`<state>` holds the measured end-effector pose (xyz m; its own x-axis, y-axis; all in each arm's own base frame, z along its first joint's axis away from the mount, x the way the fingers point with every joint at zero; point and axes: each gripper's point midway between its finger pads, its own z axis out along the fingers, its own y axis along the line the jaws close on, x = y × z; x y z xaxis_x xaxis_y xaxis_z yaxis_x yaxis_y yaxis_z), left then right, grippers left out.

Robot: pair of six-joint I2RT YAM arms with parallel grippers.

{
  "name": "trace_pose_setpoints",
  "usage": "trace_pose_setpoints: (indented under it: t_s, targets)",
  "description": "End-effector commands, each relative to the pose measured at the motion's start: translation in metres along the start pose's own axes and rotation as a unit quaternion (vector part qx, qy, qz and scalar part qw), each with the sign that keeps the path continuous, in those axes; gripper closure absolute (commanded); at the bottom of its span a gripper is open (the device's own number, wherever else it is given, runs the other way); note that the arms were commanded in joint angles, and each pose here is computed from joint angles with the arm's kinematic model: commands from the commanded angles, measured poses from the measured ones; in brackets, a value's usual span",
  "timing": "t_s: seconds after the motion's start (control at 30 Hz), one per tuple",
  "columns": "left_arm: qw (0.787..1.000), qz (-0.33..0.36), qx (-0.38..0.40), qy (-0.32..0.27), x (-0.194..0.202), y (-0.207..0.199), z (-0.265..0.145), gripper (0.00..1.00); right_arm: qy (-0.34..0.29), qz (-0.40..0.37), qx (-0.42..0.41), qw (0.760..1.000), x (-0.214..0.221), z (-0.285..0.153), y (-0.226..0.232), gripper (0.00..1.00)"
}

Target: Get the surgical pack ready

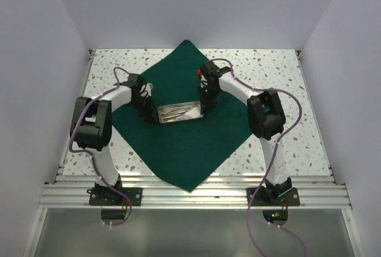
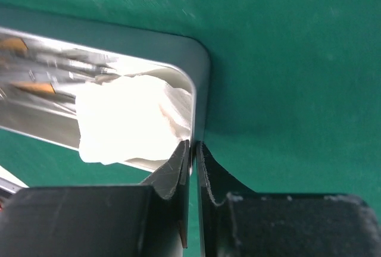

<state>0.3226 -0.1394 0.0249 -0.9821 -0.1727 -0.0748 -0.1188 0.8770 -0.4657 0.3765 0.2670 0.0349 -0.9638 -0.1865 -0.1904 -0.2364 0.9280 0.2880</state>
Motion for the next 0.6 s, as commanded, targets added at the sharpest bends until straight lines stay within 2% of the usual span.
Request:
trace_pose_setpoints:
  t_s: [0.0,0.2,0.4,0.5,0.57]
  targets:
    - [0.998,0.014,0.046,-0.029,-0.031,-0.03,-0.004,0.91,0.012,0.013,-0.012,1.0,0.017,-0.016,0.007,0.95]
    - [0.998,0.021,0.048,-0.037,-0.043,-0.041,-0.003,0.91,0.02,0.039,-0.005,0.999,0.034,-0.027,0.006,0.97]
    - [0.999,0.019,0.01,-0.048,-0.031,-0.022,-0.005,0.9,0.024,0.065,0.014,0.997,0.042,-0.038,0.001,1.0]
    - [0.997,0.017,-0.027,-0.071,-0.035,-0.01,-0.011,0.87,0.016,0.104,0.012,0.994,0.046,-0.037,0.002,1.0]
    - [0.994,0.022,-0.046,-0.102,-0.043,-0.009,-0.026,0.81,0.017,0.126,0.015,0.992,0.05,-0.033,0.001,1.0]
